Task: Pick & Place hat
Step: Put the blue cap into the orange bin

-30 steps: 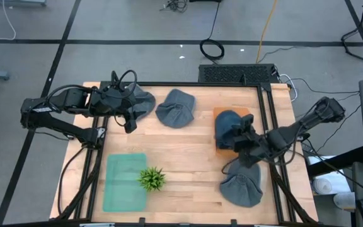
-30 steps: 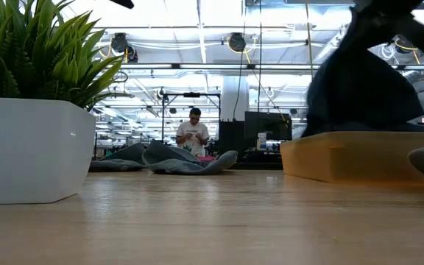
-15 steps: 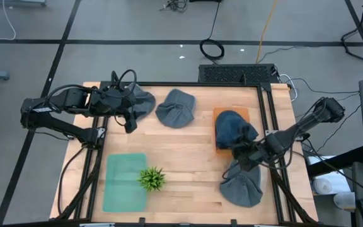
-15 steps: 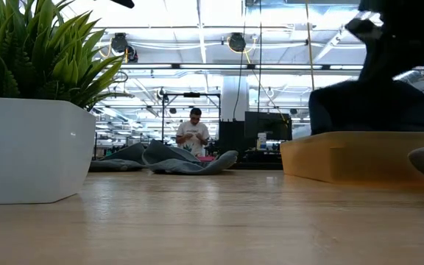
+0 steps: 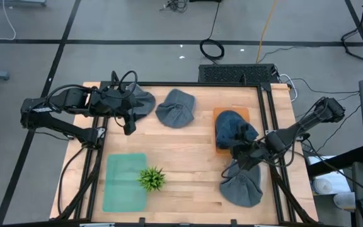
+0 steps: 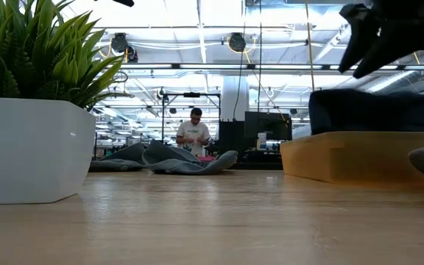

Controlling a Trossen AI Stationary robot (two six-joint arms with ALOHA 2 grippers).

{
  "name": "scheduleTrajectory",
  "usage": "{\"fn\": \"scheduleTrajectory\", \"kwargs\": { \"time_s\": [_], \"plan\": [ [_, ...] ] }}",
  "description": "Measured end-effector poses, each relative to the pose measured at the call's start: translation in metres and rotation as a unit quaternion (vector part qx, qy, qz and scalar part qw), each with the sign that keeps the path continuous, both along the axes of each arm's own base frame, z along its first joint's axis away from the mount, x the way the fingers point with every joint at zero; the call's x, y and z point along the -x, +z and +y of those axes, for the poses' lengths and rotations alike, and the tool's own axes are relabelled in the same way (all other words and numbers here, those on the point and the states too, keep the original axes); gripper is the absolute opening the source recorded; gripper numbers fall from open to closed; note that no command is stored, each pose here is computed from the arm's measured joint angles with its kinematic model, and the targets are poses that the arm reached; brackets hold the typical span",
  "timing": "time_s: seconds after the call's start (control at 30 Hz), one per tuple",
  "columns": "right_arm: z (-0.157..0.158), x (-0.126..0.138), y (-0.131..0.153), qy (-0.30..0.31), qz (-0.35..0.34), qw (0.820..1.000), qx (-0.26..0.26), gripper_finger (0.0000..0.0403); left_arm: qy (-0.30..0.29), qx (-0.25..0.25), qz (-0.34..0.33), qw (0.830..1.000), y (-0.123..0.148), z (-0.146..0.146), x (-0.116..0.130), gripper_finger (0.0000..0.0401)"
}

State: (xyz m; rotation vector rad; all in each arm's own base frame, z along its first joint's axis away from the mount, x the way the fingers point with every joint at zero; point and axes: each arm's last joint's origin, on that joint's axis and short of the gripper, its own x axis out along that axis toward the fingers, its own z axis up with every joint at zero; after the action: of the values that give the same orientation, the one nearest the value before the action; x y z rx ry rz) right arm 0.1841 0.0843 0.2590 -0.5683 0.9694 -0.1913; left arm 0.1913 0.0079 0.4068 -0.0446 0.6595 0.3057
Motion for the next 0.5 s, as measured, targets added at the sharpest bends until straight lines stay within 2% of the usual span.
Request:
{"fn": "scheduleTrajectory", "kwargs": {
  "time_s": [0.17,0.27,0.43,0.5],
  "plan": [
    [0.002,-0.002,0.010,0.001,-0.008,1.000,-0.022,0.0262,-0.001,0.000,0.000,1.000,0.000,0.000,0.000,0.0214],
    [0.003,-0.004,0.016,0.013,-0.018,1.000,-0.012,0.0304,-0.003,-0.002,0.001,1.000,0.000,0.000,0.000,0.0214],
    [-0.005,-0.011,0.022,-0.021,-0.069,0.996,0.055,0.0329,-0.006,-0.008,0.002,1.000,0.000,0.000,0.000,0.0214],
    [-0.013,-0.017,0.022,-0.041,-0.079,0.995,0.054,0.0328,-0.009,-0.010,0.003,1.000,0.000,0.000,0.000,0.0214]
  ]
}}
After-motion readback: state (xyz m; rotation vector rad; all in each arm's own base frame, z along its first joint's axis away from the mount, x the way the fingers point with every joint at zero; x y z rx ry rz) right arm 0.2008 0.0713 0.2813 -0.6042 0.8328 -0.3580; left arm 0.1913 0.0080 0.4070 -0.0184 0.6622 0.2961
